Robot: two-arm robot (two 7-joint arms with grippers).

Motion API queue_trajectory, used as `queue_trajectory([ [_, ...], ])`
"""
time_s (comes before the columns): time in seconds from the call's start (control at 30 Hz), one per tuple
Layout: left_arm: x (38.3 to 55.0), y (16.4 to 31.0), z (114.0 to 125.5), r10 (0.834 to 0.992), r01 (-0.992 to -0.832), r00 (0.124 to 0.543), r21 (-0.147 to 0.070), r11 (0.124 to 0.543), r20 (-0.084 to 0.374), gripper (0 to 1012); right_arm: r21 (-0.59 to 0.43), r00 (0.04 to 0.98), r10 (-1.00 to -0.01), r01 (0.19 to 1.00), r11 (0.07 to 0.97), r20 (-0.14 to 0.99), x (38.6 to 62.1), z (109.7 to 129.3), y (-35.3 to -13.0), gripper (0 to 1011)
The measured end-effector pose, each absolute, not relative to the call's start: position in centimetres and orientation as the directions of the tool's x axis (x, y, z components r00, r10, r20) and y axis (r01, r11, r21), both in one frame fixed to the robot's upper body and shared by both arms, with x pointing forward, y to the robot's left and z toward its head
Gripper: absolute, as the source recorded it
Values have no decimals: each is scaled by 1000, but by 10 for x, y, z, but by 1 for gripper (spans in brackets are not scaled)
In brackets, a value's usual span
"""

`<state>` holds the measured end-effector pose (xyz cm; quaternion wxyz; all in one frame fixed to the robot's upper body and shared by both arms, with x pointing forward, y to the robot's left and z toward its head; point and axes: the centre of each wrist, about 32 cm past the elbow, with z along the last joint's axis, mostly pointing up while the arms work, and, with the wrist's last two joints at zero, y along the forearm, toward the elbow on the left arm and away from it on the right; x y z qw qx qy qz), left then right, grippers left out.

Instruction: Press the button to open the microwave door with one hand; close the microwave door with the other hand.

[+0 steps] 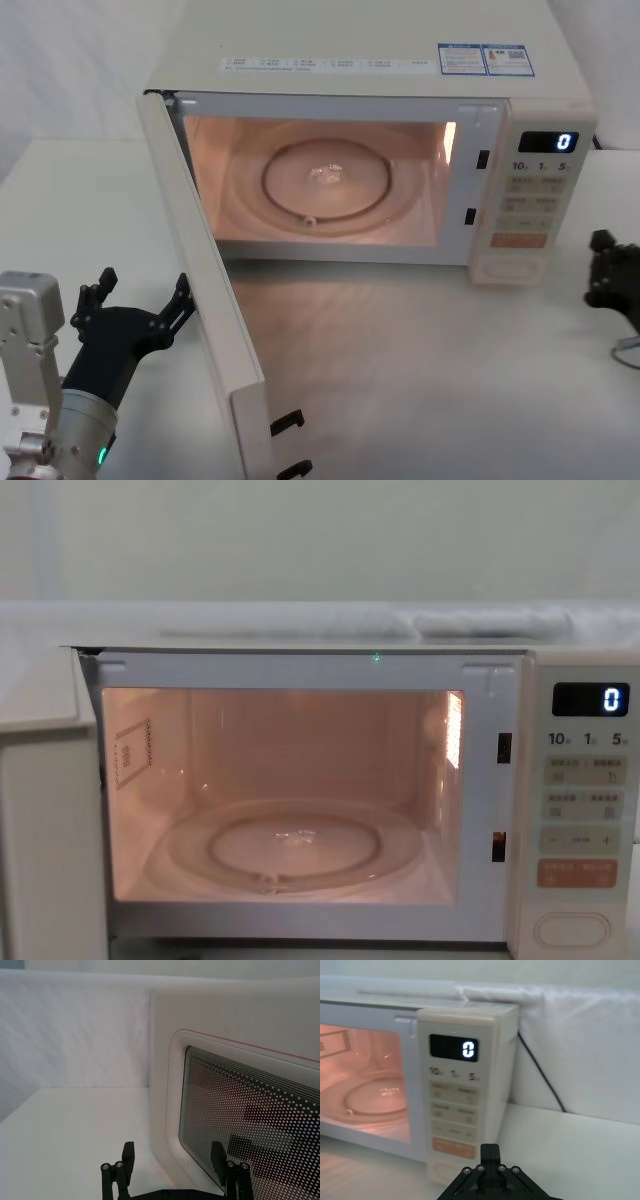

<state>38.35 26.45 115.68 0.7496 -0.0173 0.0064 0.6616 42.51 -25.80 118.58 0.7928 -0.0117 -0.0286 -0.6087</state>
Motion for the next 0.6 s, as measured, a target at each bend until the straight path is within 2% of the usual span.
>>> queue_trajectory([
  [0.4, 384, 265, 1157, 992, -992, 125, -18, 124, -33, 1001, 13, 234, -969, 972, 236, 84, 426, 1198, -310, 0],
  [0.6, 384, 265, 1157, 992, -992, 125, -18, 124, -33, 1001, 8, 226, -972, 974, 227, 71, 432, 1199, -325, 0],
])
